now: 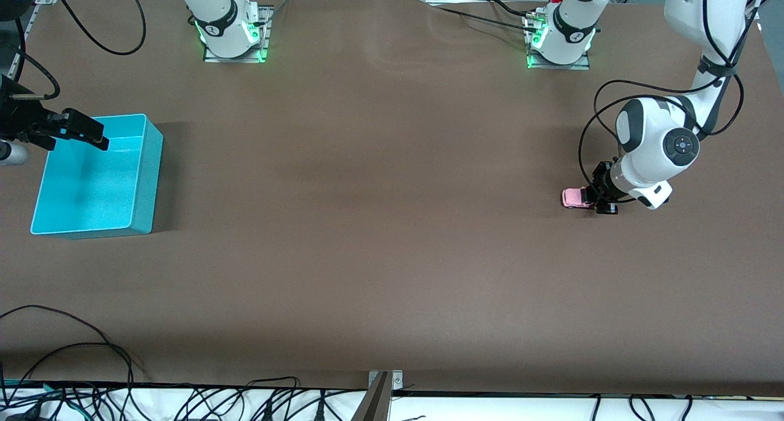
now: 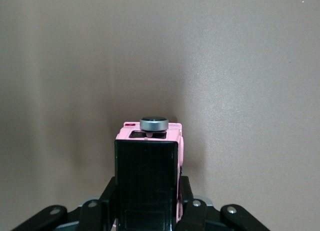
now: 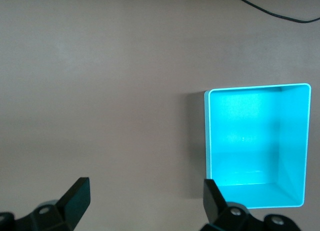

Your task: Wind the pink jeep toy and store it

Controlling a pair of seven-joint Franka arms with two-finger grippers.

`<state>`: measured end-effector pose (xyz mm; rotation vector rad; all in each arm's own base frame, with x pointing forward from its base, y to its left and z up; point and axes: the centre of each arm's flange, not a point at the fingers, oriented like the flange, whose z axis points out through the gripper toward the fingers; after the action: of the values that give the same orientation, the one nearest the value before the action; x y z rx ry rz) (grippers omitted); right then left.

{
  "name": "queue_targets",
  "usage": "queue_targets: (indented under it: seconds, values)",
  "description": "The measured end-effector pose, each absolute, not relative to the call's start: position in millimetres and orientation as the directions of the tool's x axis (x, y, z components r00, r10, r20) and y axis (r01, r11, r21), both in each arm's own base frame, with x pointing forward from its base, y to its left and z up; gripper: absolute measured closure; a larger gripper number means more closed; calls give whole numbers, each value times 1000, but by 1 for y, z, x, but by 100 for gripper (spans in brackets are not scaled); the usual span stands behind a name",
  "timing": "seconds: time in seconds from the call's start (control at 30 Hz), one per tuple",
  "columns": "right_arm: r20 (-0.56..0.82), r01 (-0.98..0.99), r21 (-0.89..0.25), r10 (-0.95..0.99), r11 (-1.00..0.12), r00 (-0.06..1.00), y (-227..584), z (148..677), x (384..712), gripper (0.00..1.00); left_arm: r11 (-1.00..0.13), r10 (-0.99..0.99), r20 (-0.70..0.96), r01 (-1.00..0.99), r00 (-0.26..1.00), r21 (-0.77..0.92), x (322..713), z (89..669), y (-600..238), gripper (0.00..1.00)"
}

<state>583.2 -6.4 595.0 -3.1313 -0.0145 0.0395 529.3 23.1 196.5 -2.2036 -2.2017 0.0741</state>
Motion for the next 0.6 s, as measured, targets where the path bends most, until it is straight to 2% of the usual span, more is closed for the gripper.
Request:
queue_targets:
  seconds: [0.4,0.6]
  values:
    - [-25,9,-10,9,-1000,1000,-6,595,583,0,-33,999,-28,999,33,-23,536,211,-2,49]
    - [-25,9,-10,10,-1000,1000,-6,595,583,0,6,999,-38,1000,-6,0,541,231,-47,49]
